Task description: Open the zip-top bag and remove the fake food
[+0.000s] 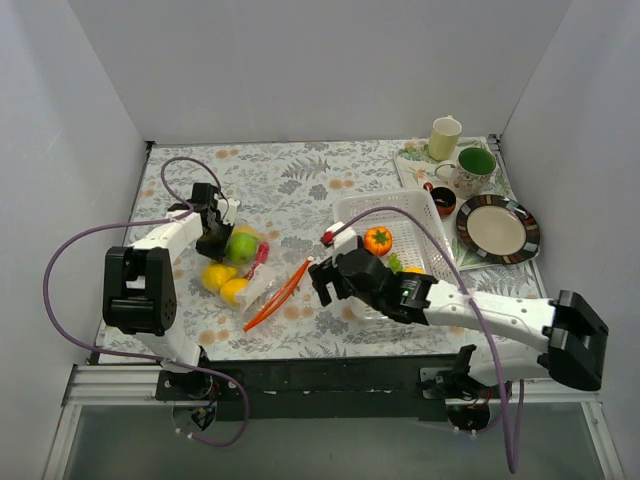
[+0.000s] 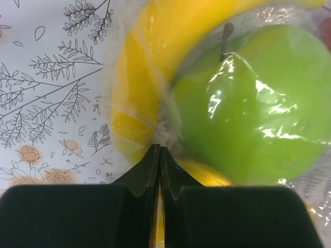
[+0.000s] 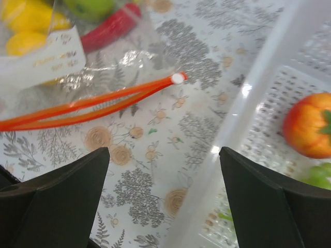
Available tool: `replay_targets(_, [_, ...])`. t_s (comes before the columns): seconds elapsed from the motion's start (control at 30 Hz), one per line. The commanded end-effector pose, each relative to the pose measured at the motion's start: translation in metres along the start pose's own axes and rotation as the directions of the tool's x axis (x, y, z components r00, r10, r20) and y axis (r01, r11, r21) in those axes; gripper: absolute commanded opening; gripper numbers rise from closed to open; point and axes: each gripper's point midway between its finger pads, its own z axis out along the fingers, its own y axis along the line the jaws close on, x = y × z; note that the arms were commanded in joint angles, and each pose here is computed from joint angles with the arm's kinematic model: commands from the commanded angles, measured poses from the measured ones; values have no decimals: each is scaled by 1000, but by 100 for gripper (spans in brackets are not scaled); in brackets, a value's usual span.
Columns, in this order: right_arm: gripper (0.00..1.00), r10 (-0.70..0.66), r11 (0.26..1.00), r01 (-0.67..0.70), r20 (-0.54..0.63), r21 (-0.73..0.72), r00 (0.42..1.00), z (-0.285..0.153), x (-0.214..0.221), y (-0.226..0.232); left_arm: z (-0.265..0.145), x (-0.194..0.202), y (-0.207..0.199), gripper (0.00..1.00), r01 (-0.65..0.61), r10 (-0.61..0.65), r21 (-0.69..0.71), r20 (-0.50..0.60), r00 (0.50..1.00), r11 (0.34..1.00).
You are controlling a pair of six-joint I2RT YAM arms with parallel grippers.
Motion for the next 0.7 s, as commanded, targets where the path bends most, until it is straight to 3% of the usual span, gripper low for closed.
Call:
replay_targets(0.0, [93, -27, 983, 26, -6, -184, 1000, 23, 3, 60, 6, 11, 7, 0, -3, 2, -52, -19, 1000, 999])
replay_targets(0.17, [87, -45, 957, 44, 5, -288, 999, 44, 7, 100, 8, 14, 8, 0, -6, 5, -58, -20, 1000, 998])
replay_targets(0.47, [86, -76, 938, 78, 18, -337, 997, 81, 3, 139, 9, 16, 6, 0, -12, 11, -53, -21, 1000, 998])
replay_targets(0.67, [85, -104, 929, 85, -33, -361, 994, 102, 23, 152, 8, 16, 6, 0, -15, 14, -52, -19, 1000, 999])
